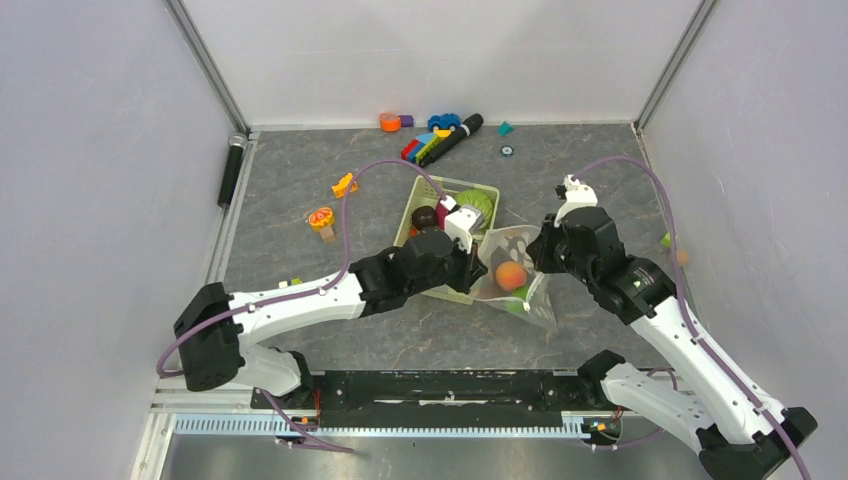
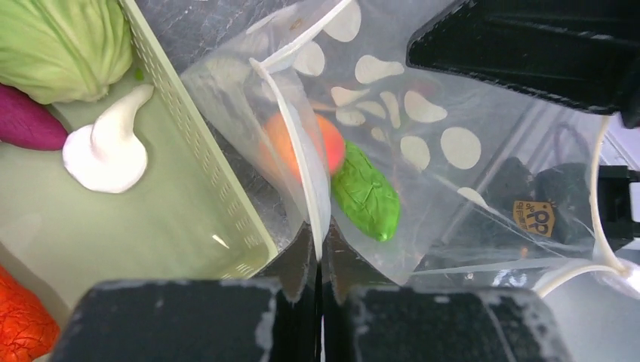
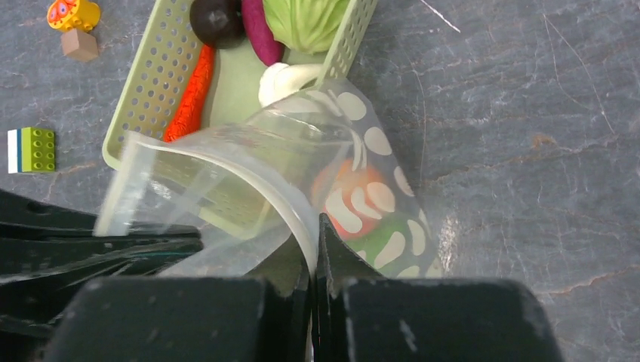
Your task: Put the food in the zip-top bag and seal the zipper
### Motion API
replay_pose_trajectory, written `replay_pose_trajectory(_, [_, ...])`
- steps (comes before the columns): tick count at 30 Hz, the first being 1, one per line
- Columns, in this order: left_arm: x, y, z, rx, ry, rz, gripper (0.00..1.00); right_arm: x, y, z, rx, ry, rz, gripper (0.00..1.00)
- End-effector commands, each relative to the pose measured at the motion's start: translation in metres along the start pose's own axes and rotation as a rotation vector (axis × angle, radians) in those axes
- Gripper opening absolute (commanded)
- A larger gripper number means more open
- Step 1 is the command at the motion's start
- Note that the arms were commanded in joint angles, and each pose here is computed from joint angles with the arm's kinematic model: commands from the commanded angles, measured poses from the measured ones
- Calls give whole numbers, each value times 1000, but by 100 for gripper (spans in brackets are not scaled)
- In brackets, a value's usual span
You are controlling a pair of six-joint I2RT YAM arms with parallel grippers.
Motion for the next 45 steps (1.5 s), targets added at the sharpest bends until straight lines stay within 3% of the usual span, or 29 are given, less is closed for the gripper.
replay_pose_trajectory(1, [32, -22, -14, -75, -22, -144, 2, -12, 1, -9, -40, 47, 21, 4])
replay_pose_trajectory(8, [58, -15, -29, -110, -6, -163, 2, -23, 0, -35, -222, -123, 83, 18])
replay_pose_trajectory(11, [62, 1, -29, -50, -9, -118, 2, -14, -13, -40, -273, -166, 51, 36])
replay_pose_trajectory(16, [64, 30, -31, -3, -13, -78, 2, 5, -35, -42, -273, -230, -48, 76])
replay_pose_trajectory(20, [64, 42, -34, -9, -11, -39, 2, 15, -44, -40, -252, -264, -94, 83])
replay_pose_trajectory(25, [65, 38, -38, -46, -5, -39, 2, 11, -39, -39, -219, -285, -87, 73])
replay_pose_trajectory(31, [66, 27, -37, -66, 14, -53, 2, 2, -26, -41, -232, -295, -33, 71])
replay_pose_trajectory(36, [66, 21, -33, -36, 24, -55, 3, 3, -22, -41, -259, -288, -16, 28])
replay_pose_trajectory(39, [64, 17, -28, -5, 48, -48, 8, 4, -24, -48, -361, -273, -14, 3])
replay_pose_trajectory(45, [53, 11, 4, 272, 67, -52, 15, 7, -37, -67, -614, -282, -6, 0])
Point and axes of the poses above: each gripper's point midway between its finger pads, its own y axis out along the fingers, its own z axis along the line the jaws close on, x = y × z, the point moved 9 cm from there along -y, back along the fingers, and after that the axes turned 1 degree about y, right-handed, at the moved point
